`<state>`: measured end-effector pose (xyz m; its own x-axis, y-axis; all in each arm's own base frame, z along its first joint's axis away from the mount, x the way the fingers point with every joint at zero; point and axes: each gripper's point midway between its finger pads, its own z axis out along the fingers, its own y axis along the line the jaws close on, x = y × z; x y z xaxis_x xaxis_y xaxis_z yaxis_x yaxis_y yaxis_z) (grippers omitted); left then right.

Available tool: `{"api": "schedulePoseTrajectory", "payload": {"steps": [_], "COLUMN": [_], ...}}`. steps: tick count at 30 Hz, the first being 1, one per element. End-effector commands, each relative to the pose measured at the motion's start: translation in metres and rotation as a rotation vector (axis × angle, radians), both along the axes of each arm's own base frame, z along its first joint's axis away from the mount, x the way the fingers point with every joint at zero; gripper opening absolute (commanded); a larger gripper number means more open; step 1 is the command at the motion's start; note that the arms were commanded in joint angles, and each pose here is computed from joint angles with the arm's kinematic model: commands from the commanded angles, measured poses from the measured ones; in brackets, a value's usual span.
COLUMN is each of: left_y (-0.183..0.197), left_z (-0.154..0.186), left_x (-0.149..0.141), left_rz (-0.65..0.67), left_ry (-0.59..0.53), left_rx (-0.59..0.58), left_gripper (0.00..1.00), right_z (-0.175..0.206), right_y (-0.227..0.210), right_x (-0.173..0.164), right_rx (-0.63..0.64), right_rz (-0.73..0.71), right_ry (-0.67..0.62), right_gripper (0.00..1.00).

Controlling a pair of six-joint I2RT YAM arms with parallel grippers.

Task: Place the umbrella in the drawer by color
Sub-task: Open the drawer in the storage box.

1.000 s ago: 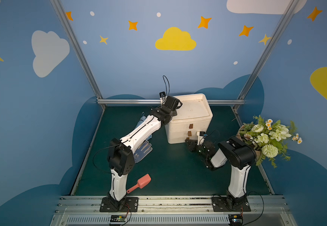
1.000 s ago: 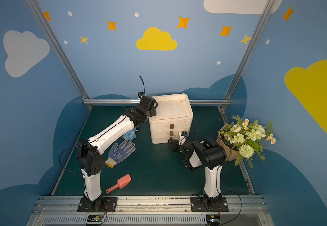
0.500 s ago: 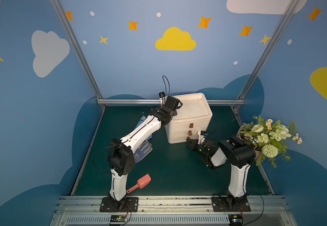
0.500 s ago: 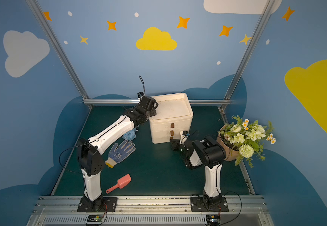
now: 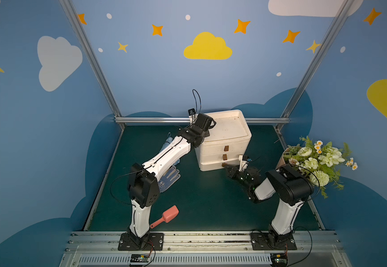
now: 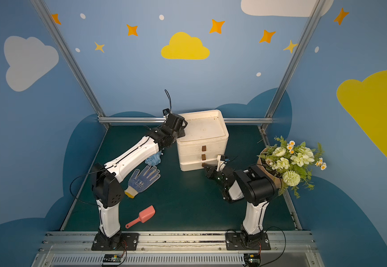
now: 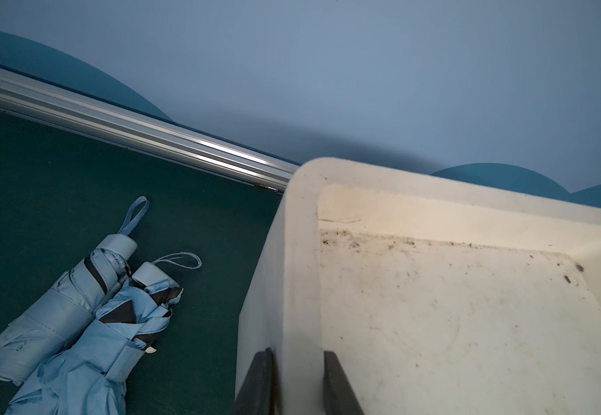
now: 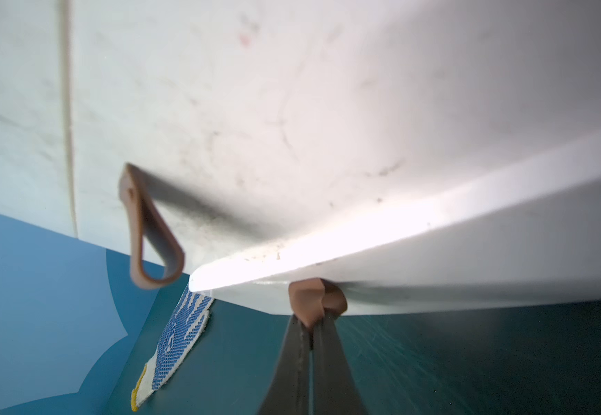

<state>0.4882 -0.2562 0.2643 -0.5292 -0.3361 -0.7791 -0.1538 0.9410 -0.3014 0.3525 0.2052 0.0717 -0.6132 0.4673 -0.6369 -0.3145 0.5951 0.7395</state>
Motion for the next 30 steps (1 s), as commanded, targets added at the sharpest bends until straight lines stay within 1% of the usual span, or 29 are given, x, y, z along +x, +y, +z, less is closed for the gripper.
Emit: {"api": "schedulePoseTrajectory", "payload": {"steps": [1,4,8,12,16,20,23,26,30], "left_y": [0.011,0.013,0.013,0.011,0.009,0.004,-0.006,-0.019,-0.026], "left_z": [-0.025,-0.023,-0.024,-0.024,-0.023,-0.023,-0.023,-0.022,-0.019], "left_x": [-0.007,-0.006,-0.004,-0.004,-0.003,0.001,0.003,0.004,0.005], "left_rz": [0.009,0.006,-0.009,-0.024,-0.038,-0.073,-0.140,-0.210,-0.238], "left_ry": [0.092,0.081,0.080,0.081,0.074,0.070,0.067,0.054,0.028], "left_rx": [-0.009,-0.003,0.009,0.009,0.019,0.035,0.043,0.021,-0.003], "left_gripper": [0.10,0.09,0.08,0.08,0.08,0.08,0.07,0.06,0.06], "right_z": [0.013,0.006,0.006,0.004,0.008,0.018,0.020,0.015,0.005], "right_y": [-0.011,-0.011,-0.010,-0.004,-0.002,-0.009,-0.020,-0.026,-0.035], "right_x": [-0.002,-0.015,-0.033,-0.051,-0.071,-0.087,-0.097,-0.111,-0.129], "right_rx": [0.004,-0.036,-0.119,-0.251,-0.391,-0.478,-0.526,-0.550,-0.555], "right_rz": [-0.035,-0.022,-0.007,0.030,0.078,0.087,0.078,0.086,0.078], "right_ry": [-0.036,-0.004,-0.014,0.013,0.012,-0.009,-0.009,0.007,0.026], "right_gripper": [0.00,0.00,0.00,0.00,0.00,0.00,0.00,0.00,0.00]}}
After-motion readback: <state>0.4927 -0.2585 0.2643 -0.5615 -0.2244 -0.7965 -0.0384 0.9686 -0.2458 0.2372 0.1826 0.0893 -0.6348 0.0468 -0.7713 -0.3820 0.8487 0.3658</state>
